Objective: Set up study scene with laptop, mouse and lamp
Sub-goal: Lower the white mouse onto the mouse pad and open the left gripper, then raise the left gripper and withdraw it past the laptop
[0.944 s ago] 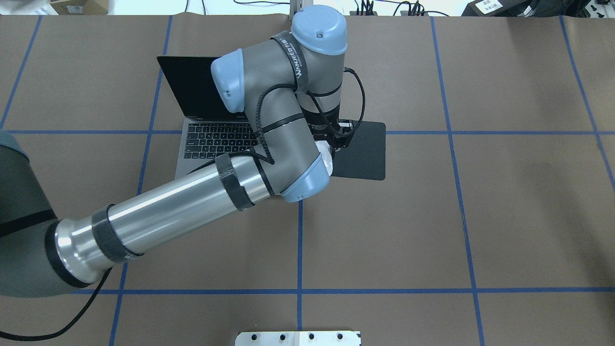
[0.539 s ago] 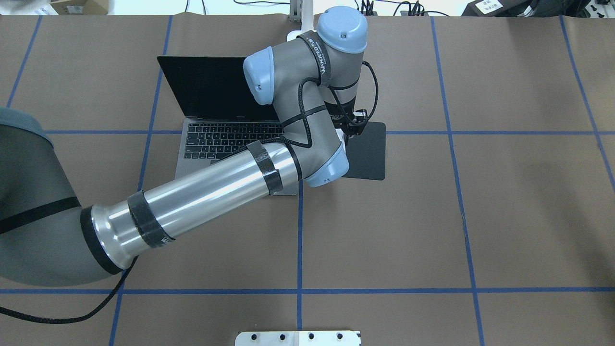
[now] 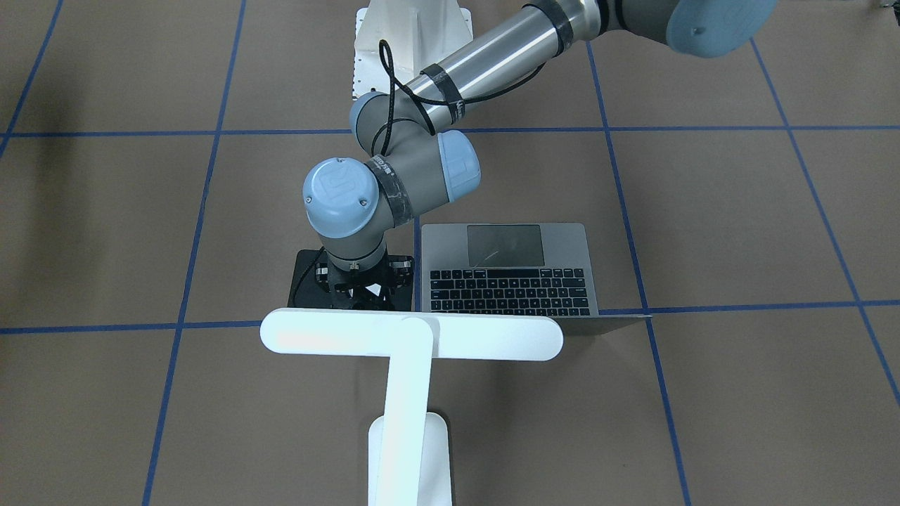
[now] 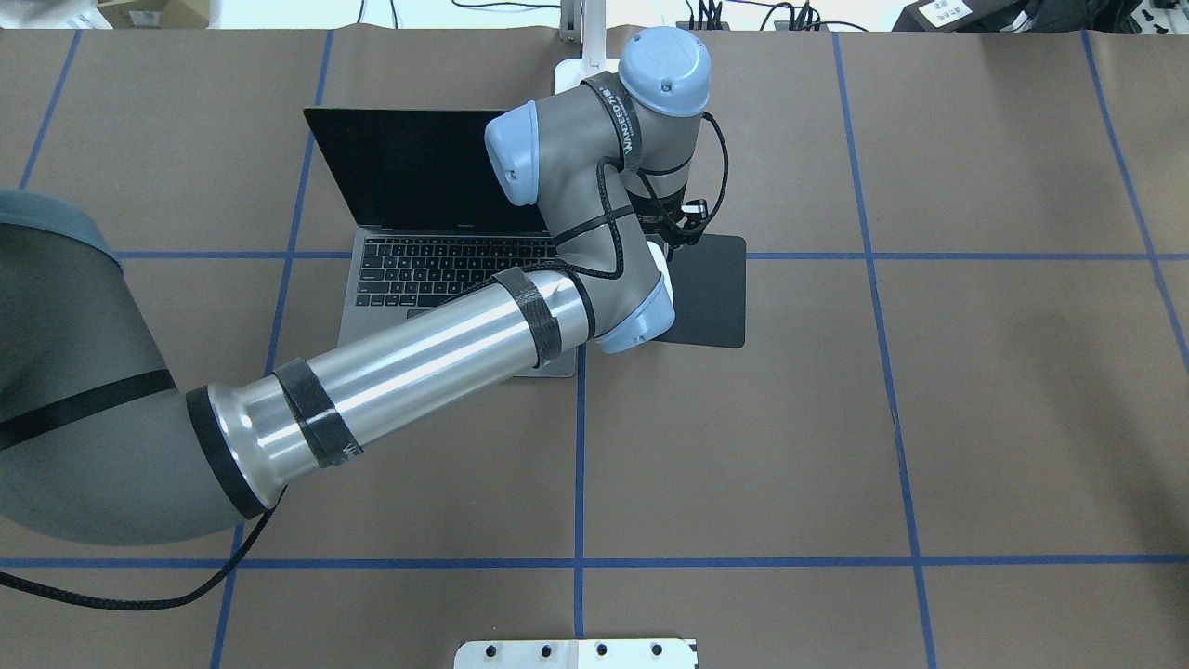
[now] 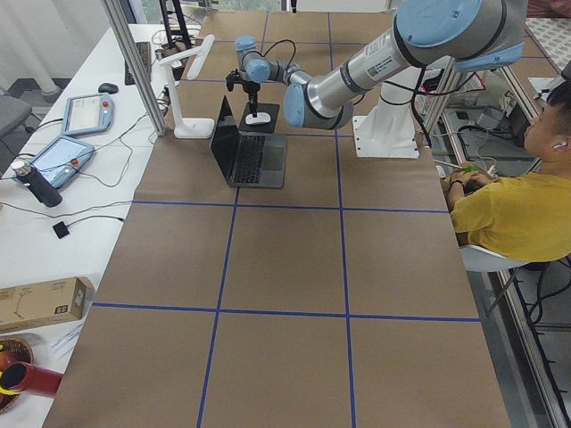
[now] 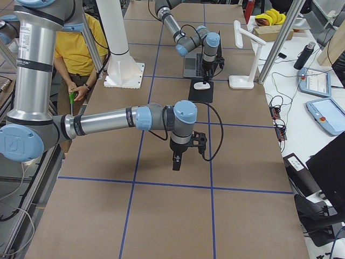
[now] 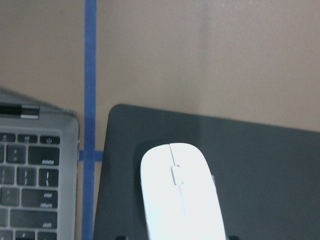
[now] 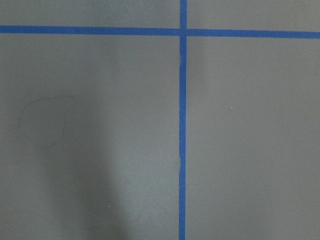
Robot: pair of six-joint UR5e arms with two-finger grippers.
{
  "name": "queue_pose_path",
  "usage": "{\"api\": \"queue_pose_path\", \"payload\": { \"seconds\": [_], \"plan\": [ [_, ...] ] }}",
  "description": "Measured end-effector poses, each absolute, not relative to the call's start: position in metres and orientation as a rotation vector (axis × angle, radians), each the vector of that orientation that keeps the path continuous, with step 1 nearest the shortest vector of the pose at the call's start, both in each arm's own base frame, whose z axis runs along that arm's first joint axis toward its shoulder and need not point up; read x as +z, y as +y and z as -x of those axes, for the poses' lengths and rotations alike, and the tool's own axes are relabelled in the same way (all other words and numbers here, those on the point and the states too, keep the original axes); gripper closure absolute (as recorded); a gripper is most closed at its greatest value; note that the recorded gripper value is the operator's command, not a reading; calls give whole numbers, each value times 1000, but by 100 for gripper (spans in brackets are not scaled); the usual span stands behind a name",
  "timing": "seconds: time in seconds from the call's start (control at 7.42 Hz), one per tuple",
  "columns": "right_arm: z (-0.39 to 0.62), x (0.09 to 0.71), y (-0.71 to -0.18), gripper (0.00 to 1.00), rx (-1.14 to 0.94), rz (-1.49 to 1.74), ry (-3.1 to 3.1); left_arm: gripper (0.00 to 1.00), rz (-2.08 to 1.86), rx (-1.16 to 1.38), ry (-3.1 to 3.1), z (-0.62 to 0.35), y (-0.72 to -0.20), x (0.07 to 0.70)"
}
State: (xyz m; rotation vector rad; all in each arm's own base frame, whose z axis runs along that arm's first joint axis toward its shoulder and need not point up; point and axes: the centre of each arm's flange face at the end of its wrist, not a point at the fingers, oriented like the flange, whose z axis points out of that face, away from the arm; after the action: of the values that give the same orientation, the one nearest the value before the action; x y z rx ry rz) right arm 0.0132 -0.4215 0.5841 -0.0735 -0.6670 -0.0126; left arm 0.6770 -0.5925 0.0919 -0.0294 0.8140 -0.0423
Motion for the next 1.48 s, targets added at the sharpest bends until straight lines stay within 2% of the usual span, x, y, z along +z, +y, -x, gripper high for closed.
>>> {"api": "queue_pose_path", "payload": {
  "seconds": [0.13,0.54,0.81,1.08,1.48],
  "plan": [
    [-13,584,-422,0,-13,72,-668,1,22,-43,816,-677,-593,91],
    [-14,582,-421,0,-12,66,-671,0,-7,-21,863,-663,-583,75],
    [-25,586,-418,0,-18,54,-672,0,-24,-4,901,-625,-559,89],
    [-44,598,-404,0,-63,33,-675,0,-70,40,928,-560,-528,123],
    [-61,605,-392,0,-83,-1,-696,0,-186,161,877,-415,-493,216]
  ]
}}
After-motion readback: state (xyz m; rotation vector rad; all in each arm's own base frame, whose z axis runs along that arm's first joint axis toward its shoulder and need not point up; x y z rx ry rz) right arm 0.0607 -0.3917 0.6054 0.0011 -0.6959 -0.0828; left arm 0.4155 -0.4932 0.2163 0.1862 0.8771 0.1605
